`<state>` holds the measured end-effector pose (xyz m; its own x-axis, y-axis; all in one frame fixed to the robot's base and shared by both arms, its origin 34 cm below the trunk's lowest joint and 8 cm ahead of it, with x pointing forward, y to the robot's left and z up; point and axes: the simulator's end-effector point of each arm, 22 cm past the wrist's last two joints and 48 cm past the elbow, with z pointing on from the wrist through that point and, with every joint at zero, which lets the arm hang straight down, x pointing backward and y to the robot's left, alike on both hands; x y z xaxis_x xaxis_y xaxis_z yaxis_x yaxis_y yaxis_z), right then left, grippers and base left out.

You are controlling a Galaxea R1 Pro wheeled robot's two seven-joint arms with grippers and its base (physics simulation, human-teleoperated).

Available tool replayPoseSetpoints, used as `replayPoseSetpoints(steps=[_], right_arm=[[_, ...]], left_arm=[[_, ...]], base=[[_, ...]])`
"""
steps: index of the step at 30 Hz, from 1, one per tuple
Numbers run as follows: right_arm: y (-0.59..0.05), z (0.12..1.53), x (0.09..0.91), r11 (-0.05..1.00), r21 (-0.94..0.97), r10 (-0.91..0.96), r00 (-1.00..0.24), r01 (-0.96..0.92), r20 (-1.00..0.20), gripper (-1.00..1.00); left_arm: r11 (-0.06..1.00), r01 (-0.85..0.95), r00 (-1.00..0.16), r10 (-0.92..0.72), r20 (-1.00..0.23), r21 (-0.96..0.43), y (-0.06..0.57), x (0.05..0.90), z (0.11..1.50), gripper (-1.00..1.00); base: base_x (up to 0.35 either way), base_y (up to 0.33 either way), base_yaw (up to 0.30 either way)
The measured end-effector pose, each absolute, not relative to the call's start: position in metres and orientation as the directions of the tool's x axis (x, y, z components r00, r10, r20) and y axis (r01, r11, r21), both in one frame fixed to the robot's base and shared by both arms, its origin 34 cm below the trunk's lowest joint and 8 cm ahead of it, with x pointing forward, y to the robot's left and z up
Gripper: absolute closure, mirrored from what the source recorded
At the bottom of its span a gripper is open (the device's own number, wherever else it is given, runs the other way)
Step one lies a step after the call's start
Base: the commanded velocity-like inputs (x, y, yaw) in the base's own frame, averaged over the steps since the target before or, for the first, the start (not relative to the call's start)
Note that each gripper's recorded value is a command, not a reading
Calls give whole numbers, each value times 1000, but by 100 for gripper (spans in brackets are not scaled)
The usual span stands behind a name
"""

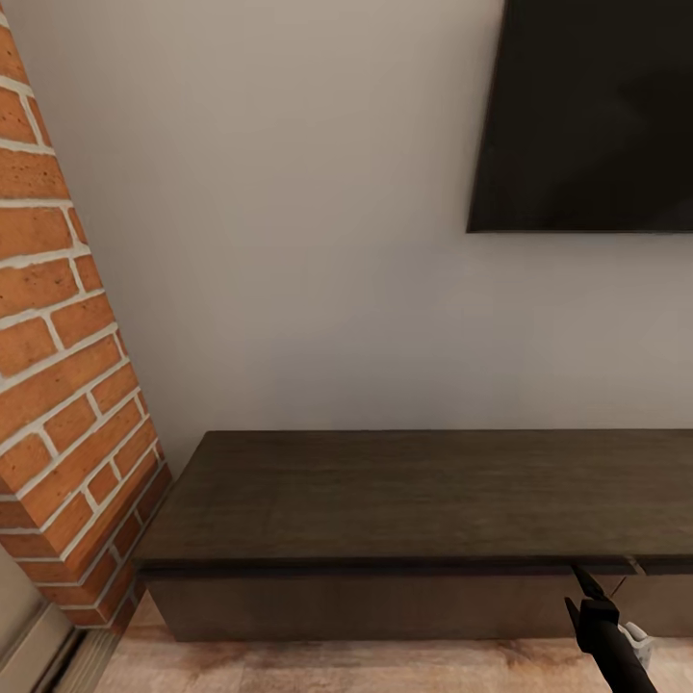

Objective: Place each of the two pumpkins and all three candles from the living room inside a cabinet in the living room (use any cabinet), then make sure every cabinet is closed, and position the cauldron so it is next to a table in the living room.

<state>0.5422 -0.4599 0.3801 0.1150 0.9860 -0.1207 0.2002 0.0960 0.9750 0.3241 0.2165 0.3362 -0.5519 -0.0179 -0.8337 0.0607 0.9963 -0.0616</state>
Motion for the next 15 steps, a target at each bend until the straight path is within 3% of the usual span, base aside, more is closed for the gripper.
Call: replayPoseSetpoints(steps=[7,15], right_arm=[[-460,380,542,96,975,986,115,200,-120,-100],[-460,380,542,96,975,986,115,200,-121,-100]], left_arm=[[996,60,-552,-19,-833,-62,216,324,336,-100],[996,62,-552,-16,-834,-60,216,324,336,-100]], base=[[8,0,0],[100,0,0]])
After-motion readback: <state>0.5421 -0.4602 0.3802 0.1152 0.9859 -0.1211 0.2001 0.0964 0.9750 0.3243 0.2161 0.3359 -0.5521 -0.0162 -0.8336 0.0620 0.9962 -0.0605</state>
